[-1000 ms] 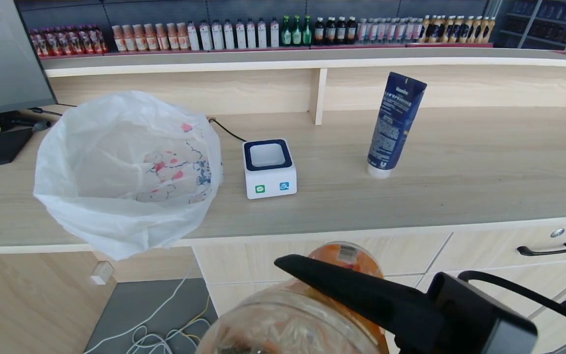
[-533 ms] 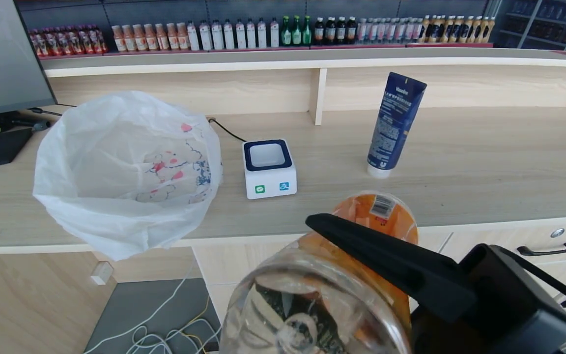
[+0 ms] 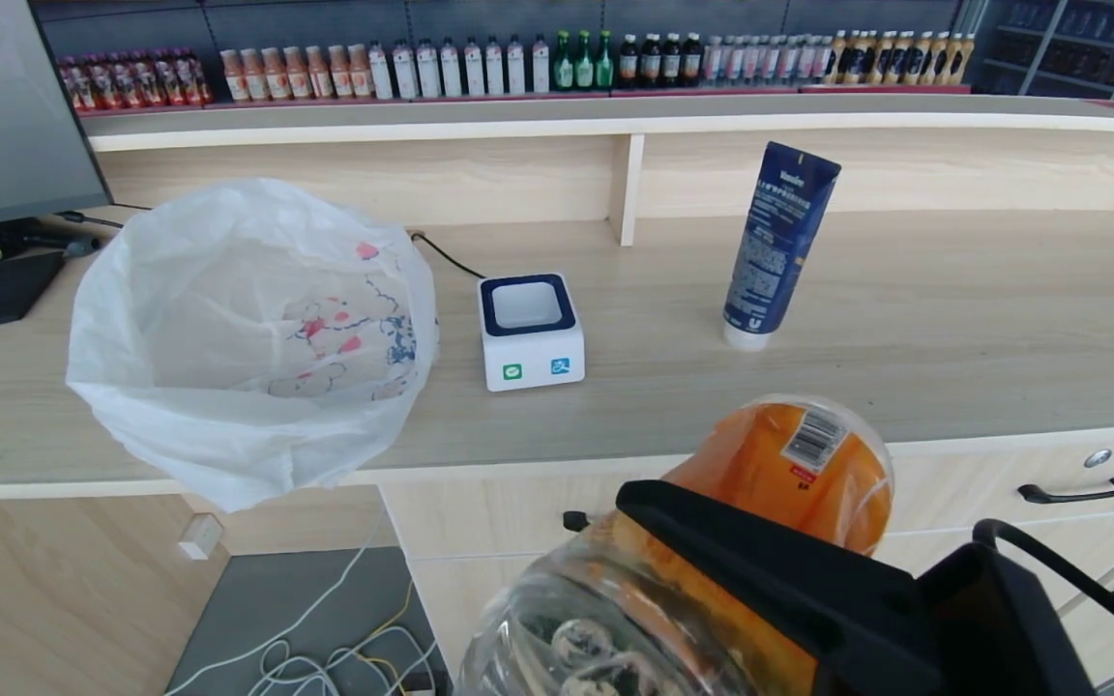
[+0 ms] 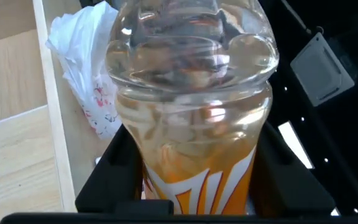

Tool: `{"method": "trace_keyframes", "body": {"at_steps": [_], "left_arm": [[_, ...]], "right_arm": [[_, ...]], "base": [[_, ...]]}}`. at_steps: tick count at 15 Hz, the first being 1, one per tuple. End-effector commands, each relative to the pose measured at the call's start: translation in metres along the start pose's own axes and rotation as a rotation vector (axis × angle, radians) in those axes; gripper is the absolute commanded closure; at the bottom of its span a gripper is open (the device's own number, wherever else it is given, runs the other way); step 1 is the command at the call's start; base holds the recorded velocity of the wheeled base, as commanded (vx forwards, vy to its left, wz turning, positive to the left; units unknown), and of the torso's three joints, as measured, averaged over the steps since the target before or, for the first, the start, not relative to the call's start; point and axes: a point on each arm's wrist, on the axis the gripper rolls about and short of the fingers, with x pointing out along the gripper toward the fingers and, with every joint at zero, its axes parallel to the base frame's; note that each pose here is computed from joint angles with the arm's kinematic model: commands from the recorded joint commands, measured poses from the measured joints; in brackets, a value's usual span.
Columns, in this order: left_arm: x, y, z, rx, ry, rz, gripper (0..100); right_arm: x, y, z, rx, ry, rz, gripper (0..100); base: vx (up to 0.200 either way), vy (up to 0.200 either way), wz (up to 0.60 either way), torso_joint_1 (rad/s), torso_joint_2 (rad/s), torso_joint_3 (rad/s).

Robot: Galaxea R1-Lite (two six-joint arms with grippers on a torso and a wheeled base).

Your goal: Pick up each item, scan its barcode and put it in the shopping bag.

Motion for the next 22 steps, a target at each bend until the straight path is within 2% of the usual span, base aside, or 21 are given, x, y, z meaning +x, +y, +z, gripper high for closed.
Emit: {"method": "trace_keyframes", "body": {"at_steps": [1,6,10,14,18,22], "left_arm": [[0.000,0.000,0.000,0.000,0.000,0.001,0],[0.000,0.000,0.000,0.000,0.000,0.001,0],[0.000,0.000,0.000,0.000,0.000,-0.001,0],[0.000,0.000,0.000,0.000,0.000,-0.001,0],[0.000,0.000,0.000,0.000,0.000,-0.001,0],[0.000,0.000,0.000,0.000,0.000,0.001,0]], "right_arm": [[0.000,0.009,0.003,-0.032,-0.012,0.036,100],[0.003,0.008,0.005,-0.105,-0.019,0.025,100],[0.008,0.005,0.014,-0.246,-0.049,0.001,100],[0.006,0.007,0.013,-0.265,-0.051,0.011,100],[0.009,0.004,0.020,-0.478,-0.111,-0.029,100],[0.008,0.005,0.020,-0.492,-0.114,-0.025,100]], "base": [[0.000,0.000,0.00,0.000,0.00,0.000],[0.000,0.000,0.00,0.000,0.00,0.000],[0.000,0.000,0.00,0.000,0.00,0.000],[0.000,0.000,0.00,0.000,0.00,0.000],[0.000,0.000,0.00,0.000,0.00,0.000],[0.000,0.000,0.00,0.000,0.00,0.000]]}}
